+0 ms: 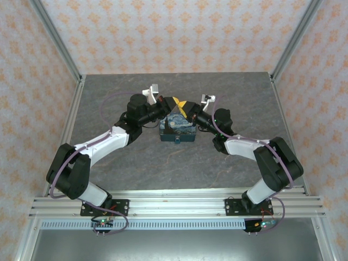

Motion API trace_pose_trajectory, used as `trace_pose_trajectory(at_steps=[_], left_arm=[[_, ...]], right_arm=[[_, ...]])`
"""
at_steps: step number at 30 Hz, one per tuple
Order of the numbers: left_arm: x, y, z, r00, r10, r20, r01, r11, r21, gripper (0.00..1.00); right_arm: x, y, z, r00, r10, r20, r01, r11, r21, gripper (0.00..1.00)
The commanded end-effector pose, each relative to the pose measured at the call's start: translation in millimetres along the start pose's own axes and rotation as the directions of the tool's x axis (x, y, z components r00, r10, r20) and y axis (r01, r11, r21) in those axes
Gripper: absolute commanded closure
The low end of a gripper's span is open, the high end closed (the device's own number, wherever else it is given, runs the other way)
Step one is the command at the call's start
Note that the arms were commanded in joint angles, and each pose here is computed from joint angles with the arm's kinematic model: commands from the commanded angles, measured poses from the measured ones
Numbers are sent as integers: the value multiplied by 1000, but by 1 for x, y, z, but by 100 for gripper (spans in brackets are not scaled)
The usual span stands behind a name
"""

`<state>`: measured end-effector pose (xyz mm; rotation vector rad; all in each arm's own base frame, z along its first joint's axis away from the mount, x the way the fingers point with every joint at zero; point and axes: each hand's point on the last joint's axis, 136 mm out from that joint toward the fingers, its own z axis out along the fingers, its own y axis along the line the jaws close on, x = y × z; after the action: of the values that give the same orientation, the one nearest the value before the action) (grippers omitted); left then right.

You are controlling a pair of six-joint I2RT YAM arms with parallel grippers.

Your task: Unlock a padlock with a key

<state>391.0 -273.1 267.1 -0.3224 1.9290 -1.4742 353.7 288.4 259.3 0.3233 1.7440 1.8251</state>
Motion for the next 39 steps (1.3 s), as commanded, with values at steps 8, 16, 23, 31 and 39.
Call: trace_pose_trajectory(at_steps=[8, 16, 23, 31, 39], left_arm=[[-2, -12, 0, 999, 25, 22, -26, 999, 38, 100], [-5, -16, -6, 998, 35, 43, -37, 999, 31, 100], [-8, -16, -11, 997, 36, 62, -37, 999, 22, 100], [-7, -16, -11, 997, 37, 60, -38, 999, 22, 100], [-6, -15, -11, 998, 36, 56, -38, 999, 21, 100]], right_arm=[[-2, 11, 2, 1000, -22, 9, 23, 999, -44, 100], [-1, 4, -2, 1000, -19, 17, 19, 1000, -25, 100], [-1, 3, -4, 1000, -19, 17, 20, 1000, -19, 62], [-13, 11, -11, 996, -58, 66, 59, 998, -2, 57], [-19, 24, -16, 979, -192, 65, 187, 979, 76, 58]])
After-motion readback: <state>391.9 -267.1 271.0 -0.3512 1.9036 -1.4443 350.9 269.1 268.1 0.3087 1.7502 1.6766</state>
